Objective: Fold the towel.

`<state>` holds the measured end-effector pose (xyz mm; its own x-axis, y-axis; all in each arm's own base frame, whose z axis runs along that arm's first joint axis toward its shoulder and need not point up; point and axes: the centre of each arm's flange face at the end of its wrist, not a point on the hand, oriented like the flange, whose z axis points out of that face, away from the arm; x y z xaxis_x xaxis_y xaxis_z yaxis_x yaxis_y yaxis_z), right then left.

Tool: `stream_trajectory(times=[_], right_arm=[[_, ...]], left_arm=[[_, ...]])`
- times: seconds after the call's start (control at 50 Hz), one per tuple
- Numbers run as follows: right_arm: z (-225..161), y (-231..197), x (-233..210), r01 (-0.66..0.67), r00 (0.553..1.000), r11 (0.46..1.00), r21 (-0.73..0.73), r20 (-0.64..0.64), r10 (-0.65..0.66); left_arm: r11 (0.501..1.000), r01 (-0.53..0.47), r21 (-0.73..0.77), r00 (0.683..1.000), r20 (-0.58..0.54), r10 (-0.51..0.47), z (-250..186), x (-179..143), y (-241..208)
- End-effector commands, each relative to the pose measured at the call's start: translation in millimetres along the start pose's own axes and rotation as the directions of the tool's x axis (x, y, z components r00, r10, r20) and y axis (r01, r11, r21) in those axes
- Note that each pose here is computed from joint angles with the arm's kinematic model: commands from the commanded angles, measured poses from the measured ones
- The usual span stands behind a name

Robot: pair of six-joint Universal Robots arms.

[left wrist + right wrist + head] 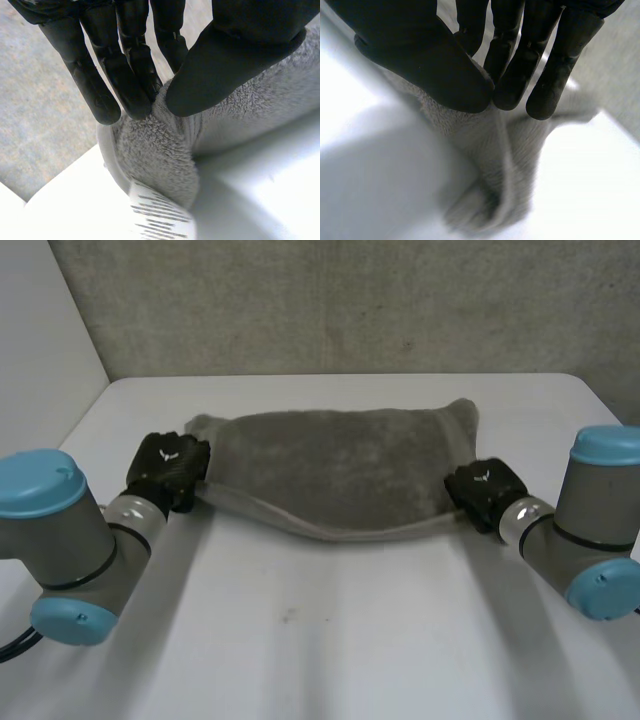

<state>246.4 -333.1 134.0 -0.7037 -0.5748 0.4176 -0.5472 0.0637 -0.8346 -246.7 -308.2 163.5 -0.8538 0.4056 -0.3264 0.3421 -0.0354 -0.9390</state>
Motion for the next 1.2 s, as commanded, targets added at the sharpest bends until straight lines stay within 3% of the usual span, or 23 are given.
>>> stream_trajectory(times=[0.02, 0.18, 0.58, 0.68, 0.8, 0.9, 1.02, 1.1, 1.12, 1.16, 1.2], right_arm=[[6.1, 31.1, 21.0, -0.197, 0.979, 0.978, -0.072, -0.061, 0.193], [1.8, 33.6, 54.1, -0.429, 0.894, 0.903, -0.031, -0.158, 0.419], [4.4, 53.3, 59.7, -0.482, 0.867, 0.874, -0.068, -0.179, 0.465], [3.8, 52.0, 59.2, -0.55, 0.827, 0.833, -0.06, -0.174, 0.534], [2.0, 42.7, 66.6, -0.564, 0.816, 0.825, -0.024, -0.17, 0.552], [-23.8, -7.0, 101.6, -0.463, 0.854, 0.877, 0.125, -0.202, 0.48], [-50.3, -42.2, 110.0, -0.307, 0.911, 0.935, 0.175, -0.23, 0.342], [-81.7, -58.6, 102.4, -0.075, 0.962, 0.993, 0.092, -0.255, 0.096], [-81.8, -58.6, 102.3, -0.074, 0.962, 0.993, 0.091, -0.255, 0.095], [-100.6, -58.7, 93.3, 0.077, 0.967, 0.997, -0.01, -0.244, -0.077], [-108.4, -55.1, 87.5, 0.137, 0.965, 0.988, -0.065, -0.216, -0.148]], left_arm=[[0.997, -0.079, -0.025, 0.997, 0.021, 0.079, -3.0, -9.2, 3.6], [0.997, -0.08, 0.0, 0.996, 0.039, 0.08, -8.6, -15.4, -8.8], [0.997, -0.077, -0.001, 0.997, 0.029, 0.077, -13.5, -11.5, -9.6], [0.997, -0.077, -0.001, 0.996, 0.033, 0.077, -13.0, -13.4, -9.9], [0.997, -0.073, -0.015, 0.997, 0.029, 0.074, -15.5, -14.3, -11.7], [0.997, -0.072, -0.031, 0.997, 0.022, 0.072, -24.2, -16.9, -23.1], [0.996, -0.081, -0.046, 0.996, 0.026, 0.082, -42.5, -24.4, -45.1], [0.99, -0.074, -0.116, 0.997, 0.001, 0.075, -64.3, -26.4, -54.0], [0.99, -0.074, -0.117, 0.997, 0.001, 0.075, -64.4, -26.4, -54.1], [0.979, -0.069, -0.191, 0.997, -0.031, 0.064, -81.3, -24.5, -53.8], [0.969, -0.068, -0.236, 0.997, -0.054, 0.057, -91.0, -21.9, -50.6]])
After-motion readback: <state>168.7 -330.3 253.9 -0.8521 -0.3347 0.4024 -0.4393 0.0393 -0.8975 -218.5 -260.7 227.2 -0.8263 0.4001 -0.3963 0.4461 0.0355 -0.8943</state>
